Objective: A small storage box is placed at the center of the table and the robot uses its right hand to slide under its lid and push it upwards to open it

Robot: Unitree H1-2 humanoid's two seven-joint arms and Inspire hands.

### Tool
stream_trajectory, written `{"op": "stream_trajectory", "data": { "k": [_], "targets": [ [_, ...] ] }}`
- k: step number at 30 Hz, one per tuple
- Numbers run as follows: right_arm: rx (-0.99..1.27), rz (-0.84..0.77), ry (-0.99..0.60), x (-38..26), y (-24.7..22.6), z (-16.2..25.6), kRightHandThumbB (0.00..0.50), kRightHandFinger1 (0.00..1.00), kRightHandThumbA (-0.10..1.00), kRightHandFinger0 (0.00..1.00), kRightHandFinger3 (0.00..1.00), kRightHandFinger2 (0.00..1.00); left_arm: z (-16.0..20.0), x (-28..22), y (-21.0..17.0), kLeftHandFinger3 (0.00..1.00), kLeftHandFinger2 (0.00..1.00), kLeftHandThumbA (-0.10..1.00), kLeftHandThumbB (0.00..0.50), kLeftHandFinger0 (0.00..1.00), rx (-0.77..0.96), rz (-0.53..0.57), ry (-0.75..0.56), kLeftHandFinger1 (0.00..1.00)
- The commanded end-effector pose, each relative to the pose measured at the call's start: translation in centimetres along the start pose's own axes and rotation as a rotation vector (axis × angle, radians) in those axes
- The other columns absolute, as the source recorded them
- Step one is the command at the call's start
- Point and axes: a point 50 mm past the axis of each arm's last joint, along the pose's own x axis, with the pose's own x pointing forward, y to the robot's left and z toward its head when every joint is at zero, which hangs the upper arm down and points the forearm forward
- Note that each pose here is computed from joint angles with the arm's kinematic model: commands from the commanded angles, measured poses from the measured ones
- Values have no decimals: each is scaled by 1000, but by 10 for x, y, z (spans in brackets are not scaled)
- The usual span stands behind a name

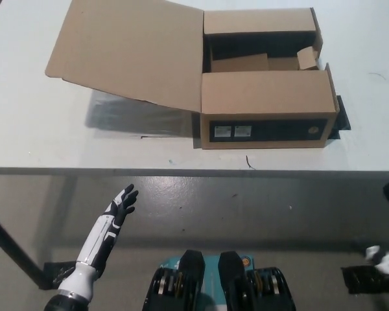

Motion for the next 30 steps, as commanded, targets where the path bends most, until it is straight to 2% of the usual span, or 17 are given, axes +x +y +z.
{"op": "stream_trajectory", "data": {
  "k": [1,3,5,8,9,12,14,16,23,30],
  "targets": [
    [-60,-10,-17,-13,7,-22,314,1000,1000,1000,1000,1000,10,6,7,1000,1000,1000,500,1000,18,-7,-76,1000],
    [-39,-15,24,-17,7,-36,292,1000,1000,1000,1000,1000,10,6,7,1000,1000,1000,500,1000,14,-6,-76,1000],
    [-45,-18,64,-26,7,-46,211,1000,1000,1000,1000,1000,9,4,5,1000,1000,1000,500,1000,9,-6,-72,1000],
    [-61,-20,111,-32,7,-57,221,1000,1000,1000,1000,1000,9,4,4,1000,1000,1000,500,1000,-1,0,-70,1000],
    [-41,-28,140,-37,9,-63,251,1000,1000,1000,1000,1000,8,0,4,1000,1000,1000,500,1000,1,-3,-67,1000],
    [-29,-29,174,-40,10,-65,245,1000,1000,1000,1000,1000,8,0,4,1000,1000,1000,500,1000,2,-4,-67,1000],
    [-37,-28,190,-44,11,-68,214,1000,1000,1000,1000,1000,7,-1,3,1000,1000,1000,500,1000,2,-5,-64,1000],
    [-40,-26,208,-45,11,-72,206,1000,1000,1000,1000,1000,7,-1,3,1000,1000,1000,500,1000,1,-7,-65,1000],
    [-59,-18,259,-60,7,-78,229,1000,1000,1000,1000,1000,6,-9,-3,1000,1000,1000,500,1000,1,-10,-56,1000],
    [-52,-27,274,-58,5,-76,231,1000,1000,1000,1000,1000,7,-7,-5,1000,1000,1000,500,1000,-5,-13,-61,1000]
  ]
}}
